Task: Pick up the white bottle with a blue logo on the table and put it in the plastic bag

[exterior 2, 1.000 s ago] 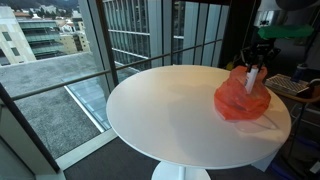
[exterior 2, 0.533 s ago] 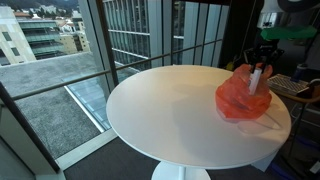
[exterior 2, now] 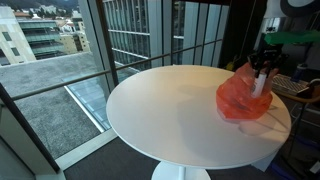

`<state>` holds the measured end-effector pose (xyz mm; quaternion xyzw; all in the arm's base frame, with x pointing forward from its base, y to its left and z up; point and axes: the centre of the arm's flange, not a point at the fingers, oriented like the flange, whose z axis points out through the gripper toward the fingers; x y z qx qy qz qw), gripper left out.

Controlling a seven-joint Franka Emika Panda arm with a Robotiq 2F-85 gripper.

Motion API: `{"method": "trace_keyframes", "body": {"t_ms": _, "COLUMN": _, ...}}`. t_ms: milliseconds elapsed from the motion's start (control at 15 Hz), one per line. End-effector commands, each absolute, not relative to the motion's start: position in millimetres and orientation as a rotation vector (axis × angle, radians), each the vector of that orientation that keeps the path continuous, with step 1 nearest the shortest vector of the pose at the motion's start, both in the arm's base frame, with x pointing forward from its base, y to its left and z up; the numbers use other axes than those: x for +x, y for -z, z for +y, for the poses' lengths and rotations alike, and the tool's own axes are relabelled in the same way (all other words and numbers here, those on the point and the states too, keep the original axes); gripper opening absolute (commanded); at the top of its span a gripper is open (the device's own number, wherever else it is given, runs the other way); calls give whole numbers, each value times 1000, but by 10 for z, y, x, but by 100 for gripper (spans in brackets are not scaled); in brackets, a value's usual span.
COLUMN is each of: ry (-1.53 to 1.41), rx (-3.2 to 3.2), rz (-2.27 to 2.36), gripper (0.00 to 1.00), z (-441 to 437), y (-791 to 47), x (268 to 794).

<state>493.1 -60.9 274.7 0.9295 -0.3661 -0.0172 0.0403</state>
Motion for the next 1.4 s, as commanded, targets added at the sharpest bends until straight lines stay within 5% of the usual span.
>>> {"method": "trace_keyframes", "body": {"t_ms": 0, "ry": 35, "rx": 2865, "rz": -1098, "gripper": 10, "z": -626, "y": -2727, "x": 4859}}
{"method": "trace_keyframes", "body": {"t_ms": 1067, "ry": -43, "rx": 2894, "rz": -1051, "gripper": 12, "z": -449, "y": -2449, "x": 4794}}
{"method": "trace_keyframes", "body": {"t_ms": 1200, "ry": -36, "rx": 2893, "rz": -1049, "gripper": 28, "z": -452, "y": -2439, "x": 4793}}
{"method": "trace_keyframes", "body": {"t_ms": 1267, "ry": -36, "rx": 2894, "rz": -1049, "gripper": 59, "z": -457, "y": -2450, "x": 4796}}
{"method": "trace_keyframes", "body": {"t_ms": 1333, "ry": -40, "rx": 2893, "rz": -1047, "gripper": 61, "z": -462, "y": -2473, "x": 4801}}
